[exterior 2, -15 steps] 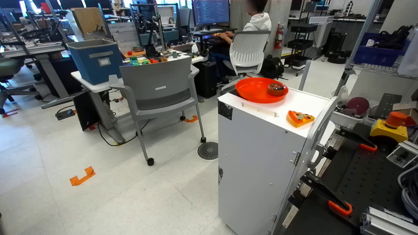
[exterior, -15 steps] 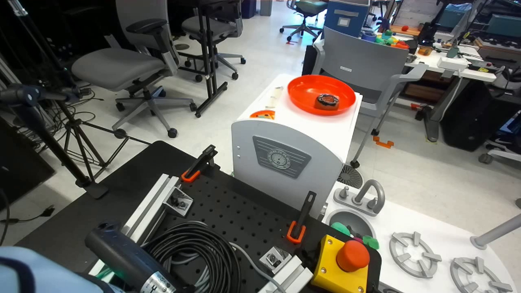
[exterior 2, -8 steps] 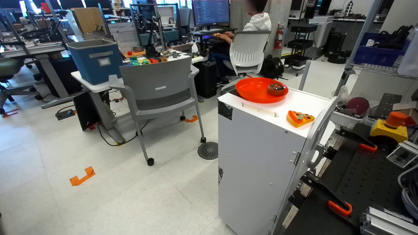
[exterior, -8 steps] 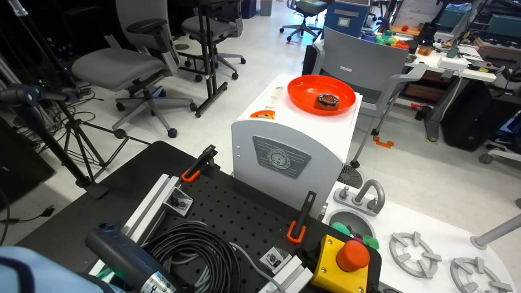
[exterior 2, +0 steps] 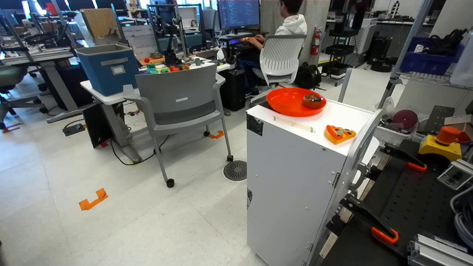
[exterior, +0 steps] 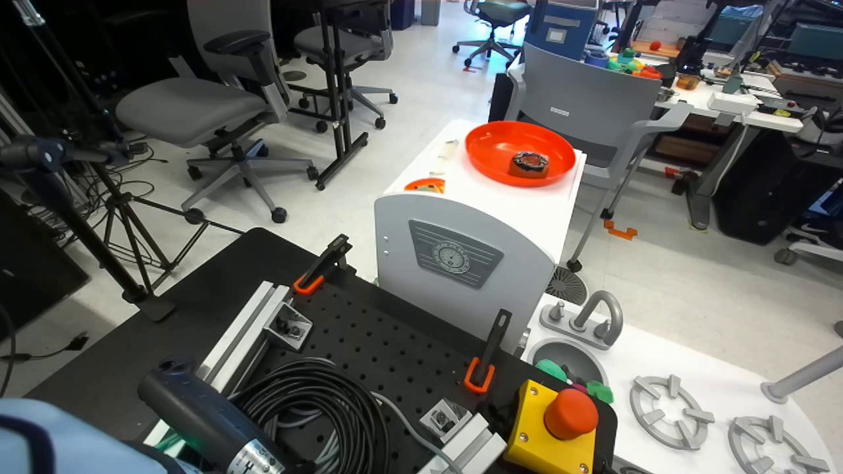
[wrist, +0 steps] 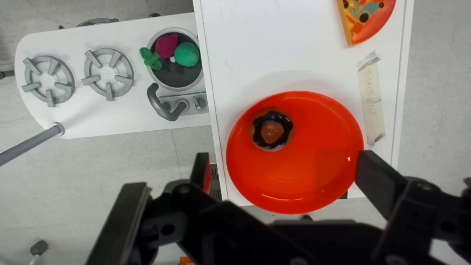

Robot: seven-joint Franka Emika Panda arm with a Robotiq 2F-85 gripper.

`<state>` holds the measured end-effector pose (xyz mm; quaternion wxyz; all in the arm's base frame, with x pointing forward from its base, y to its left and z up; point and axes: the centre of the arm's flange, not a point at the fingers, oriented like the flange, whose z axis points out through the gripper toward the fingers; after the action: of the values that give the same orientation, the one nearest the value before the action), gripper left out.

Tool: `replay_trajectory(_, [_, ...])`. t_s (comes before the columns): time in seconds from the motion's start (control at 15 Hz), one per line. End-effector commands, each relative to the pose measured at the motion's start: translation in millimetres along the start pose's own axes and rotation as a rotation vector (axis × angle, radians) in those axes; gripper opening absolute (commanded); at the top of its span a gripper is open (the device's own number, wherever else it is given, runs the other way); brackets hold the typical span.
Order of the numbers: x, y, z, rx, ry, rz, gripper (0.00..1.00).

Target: Remove the donut from the plate

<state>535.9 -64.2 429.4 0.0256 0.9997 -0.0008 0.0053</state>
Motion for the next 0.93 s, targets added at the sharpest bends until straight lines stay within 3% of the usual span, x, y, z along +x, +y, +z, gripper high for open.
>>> replay_trajectory(0.0, [10.5,-2.7,-2.1,-0.006,0.025,0.034,1.0])
replay_trajectory(0.2, [11.4,-4.2,-2.2,-0.018,0.062,0.044,1.0])
replay_trajectory(0.87, [6.8,-1.5,-0.9,-0.006,0.037,0.034,1.0])
